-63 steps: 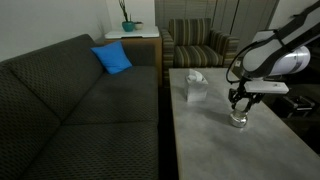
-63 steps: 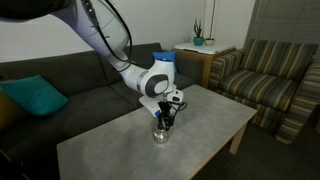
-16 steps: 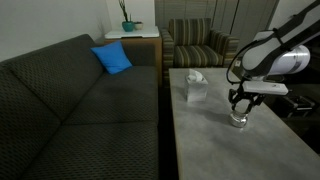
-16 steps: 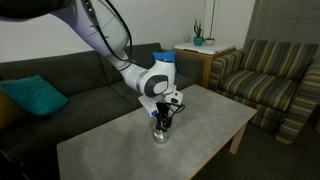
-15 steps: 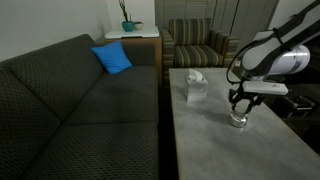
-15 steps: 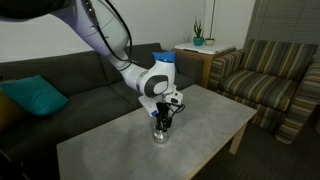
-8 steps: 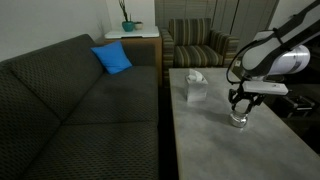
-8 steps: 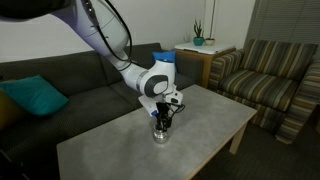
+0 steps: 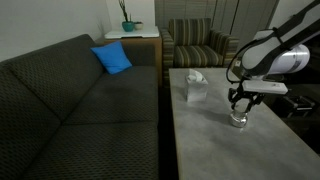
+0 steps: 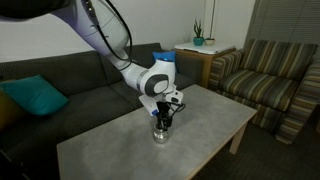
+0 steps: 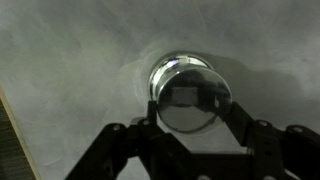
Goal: Put the silver lid on the silver bottle
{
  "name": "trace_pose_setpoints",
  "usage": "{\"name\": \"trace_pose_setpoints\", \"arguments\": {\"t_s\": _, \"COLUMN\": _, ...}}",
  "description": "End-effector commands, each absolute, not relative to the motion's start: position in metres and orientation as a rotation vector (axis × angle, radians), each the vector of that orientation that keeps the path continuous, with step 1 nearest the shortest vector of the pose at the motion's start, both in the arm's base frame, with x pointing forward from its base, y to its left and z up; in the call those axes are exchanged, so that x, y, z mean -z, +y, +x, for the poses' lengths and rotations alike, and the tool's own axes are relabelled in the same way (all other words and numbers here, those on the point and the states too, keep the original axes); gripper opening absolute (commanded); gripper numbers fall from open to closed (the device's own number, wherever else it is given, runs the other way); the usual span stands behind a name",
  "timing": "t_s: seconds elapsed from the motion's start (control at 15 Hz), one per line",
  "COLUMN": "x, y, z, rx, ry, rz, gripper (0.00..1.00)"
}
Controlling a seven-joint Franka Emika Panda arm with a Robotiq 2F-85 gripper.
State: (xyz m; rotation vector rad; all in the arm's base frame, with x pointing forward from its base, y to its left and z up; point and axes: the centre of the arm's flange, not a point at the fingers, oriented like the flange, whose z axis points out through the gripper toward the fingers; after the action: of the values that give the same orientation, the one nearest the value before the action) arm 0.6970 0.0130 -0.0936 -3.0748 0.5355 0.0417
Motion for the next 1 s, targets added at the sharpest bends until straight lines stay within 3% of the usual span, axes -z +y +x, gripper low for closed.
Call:
{"name": "trace_pose_setpoints", "arguments": {"t_s": 0.0, "x": 0.095, "y": 0.013, "z": 0.698, "rx": -0.049, "ry": 0.55, "rz": -3.075, "gripper": 0.98}}
{"name": "trace_pose_setpoints", "arguments": {"t_s": 0.53, "x": 0.082, "y": 0.016, "z": 0.684, "rx": -0.003, "ry": 0.541, "rz": -3.057, "gripper": 1.0}}
{"name": "trace_pose_setpoints", "arguments": {"t_s": 0.93, "x": 0.04, "y": 0.028, "z": 0.632, "rx": 0.08, "ry": 0.522, "rz": -3.074, "gripper": 1.0}}
